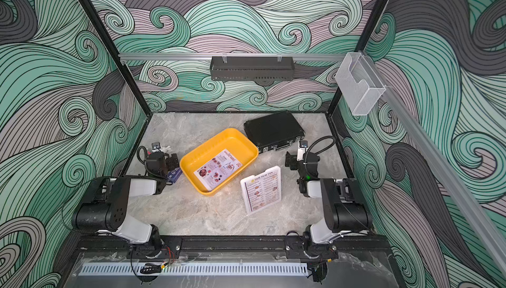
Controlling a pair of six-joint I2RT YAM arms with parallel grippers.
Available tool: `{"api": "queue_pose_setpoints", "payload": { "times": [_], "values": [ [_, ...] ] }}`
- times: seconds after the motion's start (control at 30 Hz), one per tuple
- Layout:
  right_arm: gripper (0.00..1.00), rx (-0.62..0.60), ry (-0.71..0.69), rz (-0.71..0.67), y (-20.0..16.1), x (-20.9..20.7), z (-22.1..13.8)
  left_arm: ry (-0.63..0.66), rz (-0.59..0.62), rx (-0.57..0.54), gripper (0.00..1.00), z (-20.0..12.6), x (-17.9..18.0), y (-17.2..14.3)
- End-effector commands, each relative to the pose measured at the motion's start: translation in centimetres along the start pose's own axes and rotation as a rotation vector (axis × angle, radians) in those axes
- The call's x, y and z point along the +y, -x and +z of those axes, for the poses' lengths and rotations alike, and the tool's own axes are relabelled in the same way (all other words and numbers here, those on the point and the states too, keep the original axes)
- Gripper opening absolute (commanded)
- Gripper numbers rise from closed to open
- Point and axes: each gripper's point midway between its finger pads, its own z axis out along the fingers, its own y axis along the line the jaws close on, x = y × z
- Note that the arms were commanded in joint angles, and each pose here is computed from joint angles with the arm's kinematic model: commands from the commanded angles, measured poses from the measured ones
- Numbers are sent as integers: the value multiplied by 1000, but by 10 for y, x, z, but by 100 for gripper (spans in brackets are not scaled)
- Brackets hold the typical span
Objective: Replace the menus in the menu holders
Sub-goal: Adjust the menu holder at the center of the board.
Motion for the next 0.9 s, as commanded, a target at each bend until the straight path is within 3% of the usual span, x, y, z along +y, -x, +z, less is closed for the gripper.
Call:
{"api": "queue_pose_setpoints", "payload": {
  "times": [0.0,0.7,0.8,0.87],
  "values": [
    [99,-29,-2,6,9,-1,0,-12,-21,-56,99,-1,-4,21],
    [99,-30,1,22,9,-4,-1,-14,-25,-58,99,-1,-4,22],
    [99,-75,-110,65,20,-23,-15,0,-19,-53,98,-5,-2,32],
    [99,-80,-108,57,33,-22,-30,18,-12,-5,99,-9,1,43]
  ]
}}
